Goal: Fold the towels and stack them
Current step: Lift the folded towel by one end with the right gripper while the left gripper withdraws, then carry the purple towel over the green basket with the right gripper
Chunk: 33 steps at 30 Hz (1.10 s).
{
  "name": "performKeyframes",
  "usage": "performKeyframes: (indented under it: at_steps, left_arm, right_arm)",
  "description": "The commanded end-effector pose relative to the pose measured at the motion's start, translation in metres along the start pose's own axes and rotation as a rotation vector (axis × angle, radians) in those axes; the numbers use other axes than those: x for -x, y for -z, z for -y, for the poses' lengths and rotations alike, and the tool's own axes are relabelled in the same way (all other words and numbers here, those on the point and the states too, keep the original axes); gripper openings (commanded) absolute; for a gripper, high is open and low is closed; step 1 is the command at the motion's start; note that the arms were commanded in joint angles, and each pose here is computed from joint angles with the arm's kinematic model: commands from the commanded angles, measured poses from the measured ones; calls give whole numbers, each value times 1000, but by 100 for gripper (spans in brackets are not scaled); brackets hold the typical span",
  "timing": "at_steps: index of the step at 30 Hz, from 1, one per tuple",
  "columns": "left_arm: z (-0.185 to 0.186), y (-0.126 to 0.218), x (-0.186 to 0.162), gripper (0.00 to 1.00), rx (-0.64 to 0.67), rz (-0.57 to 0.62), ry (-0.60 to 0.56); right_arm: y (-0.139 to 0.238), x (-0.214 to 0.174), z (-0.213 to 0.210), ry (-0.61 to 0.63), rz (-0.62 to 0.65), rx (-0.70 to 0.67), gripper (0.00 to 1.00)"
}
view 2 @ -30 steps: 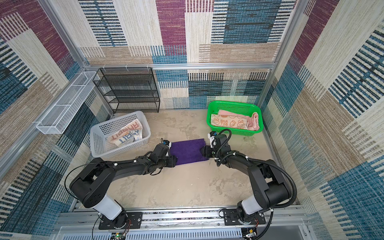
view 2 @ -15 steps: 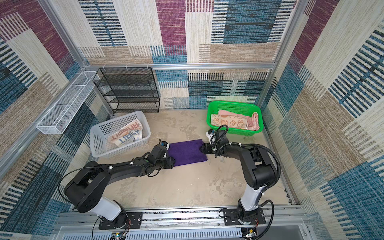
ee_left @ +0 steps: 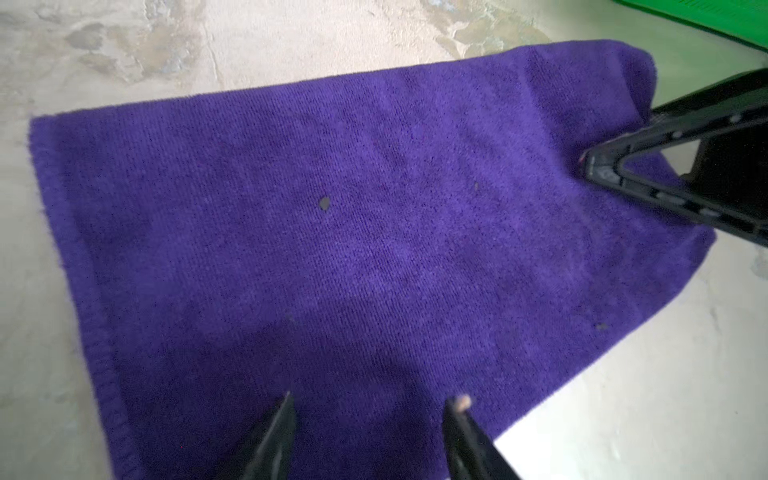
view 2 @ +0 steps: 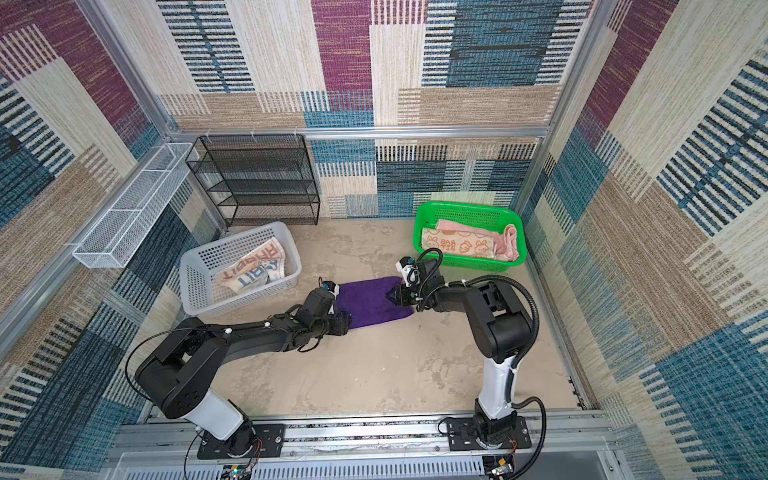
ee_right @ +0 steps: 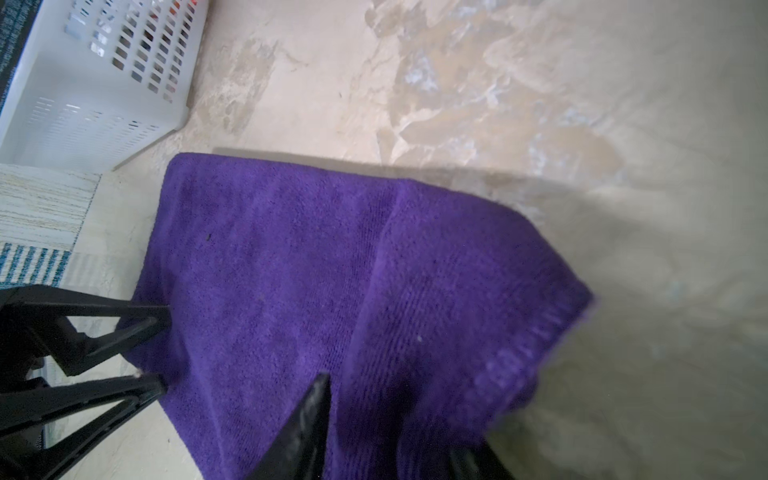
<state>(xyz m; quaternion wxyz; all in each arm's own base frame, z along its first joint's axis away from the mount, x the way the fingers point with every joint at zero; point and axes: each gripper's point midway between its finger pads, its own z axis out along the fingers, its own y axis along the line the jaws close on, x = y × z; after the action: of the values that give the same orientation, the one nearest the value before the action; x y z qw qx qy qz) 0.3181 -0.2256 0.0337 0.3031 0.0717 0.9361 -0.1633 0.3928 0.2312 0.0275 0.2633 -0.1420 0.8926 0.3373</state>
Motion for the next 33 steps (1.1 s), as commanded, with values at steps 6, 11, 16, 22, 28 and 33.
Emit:
performKeyframes:
  at_steps: [6,11,16,22,28,33]
  left_arm:
    - [-11,3,-13,67,13,-44,0]
    - [-3,19,-1,92,-42,20,-24]
    - [0,34,5,100,-81,96,-38]
    - [-1,41,3,100,-97,127,-38]
    - [0,40,4,98,-95,112,-44]
    - [0,39,3,97,-89,96,-49]
  right_arm:
    - [-5,-15,3,-62,-108,-67,0]
    - [5,36,-1,8,-50,-136,0]
    - [13,81,10,70,-25,-252,0]
    - [24,128,32,124,-14,-376,0]
    - [48,180,58,124,49,-442,0]
    - [70,209,82,101,98,-478,0]
